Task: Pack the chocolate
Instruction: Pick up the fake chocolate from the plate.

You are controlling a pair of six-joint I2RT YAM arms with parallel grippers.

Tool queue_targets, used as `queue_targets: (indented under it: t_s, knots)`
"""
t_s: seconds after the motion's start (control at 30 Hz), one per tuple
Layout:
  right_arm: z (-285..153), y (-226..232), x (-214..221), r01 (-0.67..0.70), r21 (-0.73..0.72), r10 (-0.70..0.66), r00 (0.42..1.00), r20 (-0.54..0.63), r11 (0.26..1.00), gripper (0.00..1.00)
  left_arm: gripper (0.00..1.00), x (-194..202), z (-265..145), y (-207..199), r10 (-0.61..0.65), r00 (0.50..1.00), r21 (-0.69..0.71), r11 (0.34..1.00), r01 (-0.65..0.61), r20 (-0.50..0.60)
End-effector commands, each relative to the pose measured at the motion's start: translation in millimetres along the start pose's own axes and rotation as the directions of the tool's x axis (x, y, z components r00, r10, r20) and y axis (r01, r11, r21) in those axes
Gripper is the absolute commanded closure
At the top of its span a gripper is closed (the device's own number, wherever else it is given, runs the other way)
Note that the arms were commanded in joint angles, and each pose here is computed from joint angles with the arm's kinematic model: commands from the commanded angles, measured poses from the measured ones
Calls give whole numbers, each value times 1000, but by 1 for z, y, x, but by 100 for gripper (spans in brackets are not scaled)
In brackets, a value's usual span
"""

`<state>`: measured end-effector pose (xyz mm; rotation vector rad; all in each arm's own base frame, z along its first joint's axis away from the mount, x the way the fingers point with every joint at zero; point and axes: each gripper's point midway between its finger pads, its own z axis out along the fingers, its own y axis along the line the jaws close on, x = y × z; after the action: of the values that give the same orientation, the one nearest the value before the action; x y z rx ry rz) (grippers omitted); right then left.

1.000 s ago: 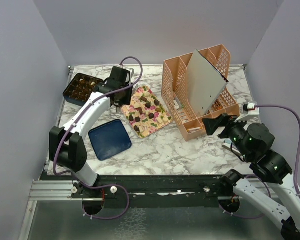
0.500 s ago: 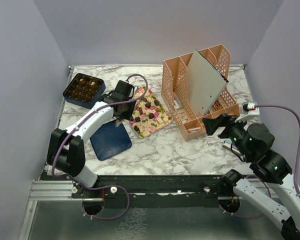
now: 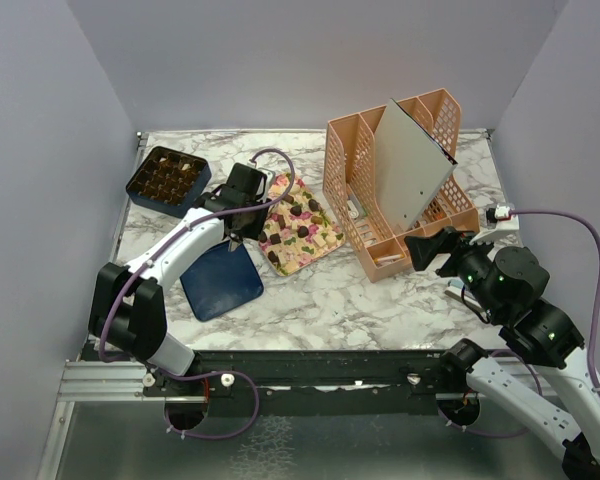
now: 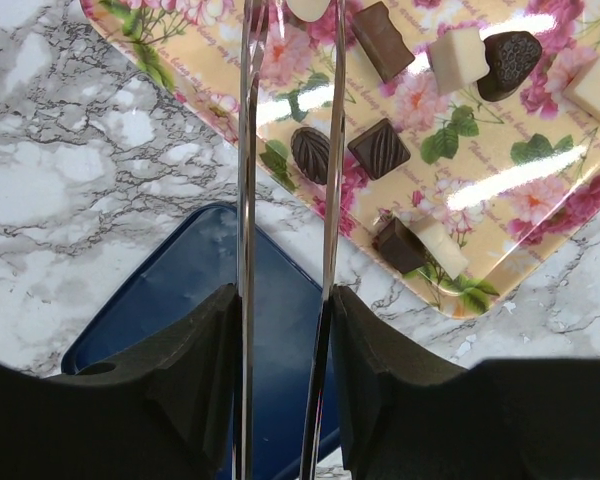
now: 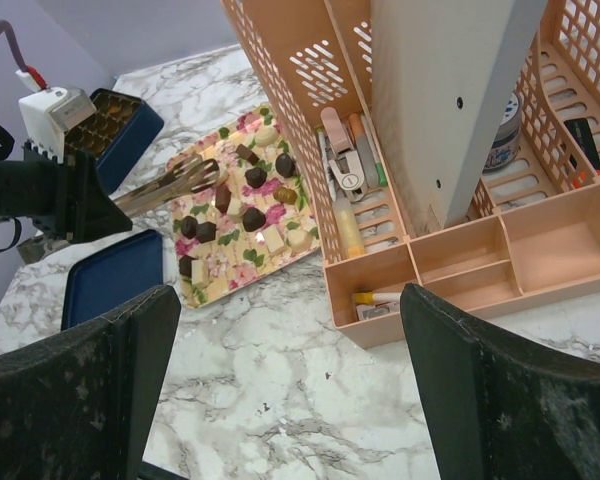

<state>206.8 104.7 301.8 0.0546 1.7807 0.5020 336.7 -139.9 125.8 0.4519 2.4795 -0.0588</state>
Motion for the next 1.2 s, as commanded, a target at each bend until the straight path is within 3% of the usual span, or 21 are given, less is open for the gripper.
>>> queue_targets:
  t_s: [0.0, 1.17]
  knots:
    - [0, 1, -9, 5, 0, -5, 1000, 26, 1000, 3, 56, -6, 0, 3, 11, 999, -22, 1000, -11, 36]
    - [-7, -3, -10, 1, 9, -2, 999, 42, 1000, 3, 59, -18, 22, -4, 14, 1000, -4, 1000, -14, 9]
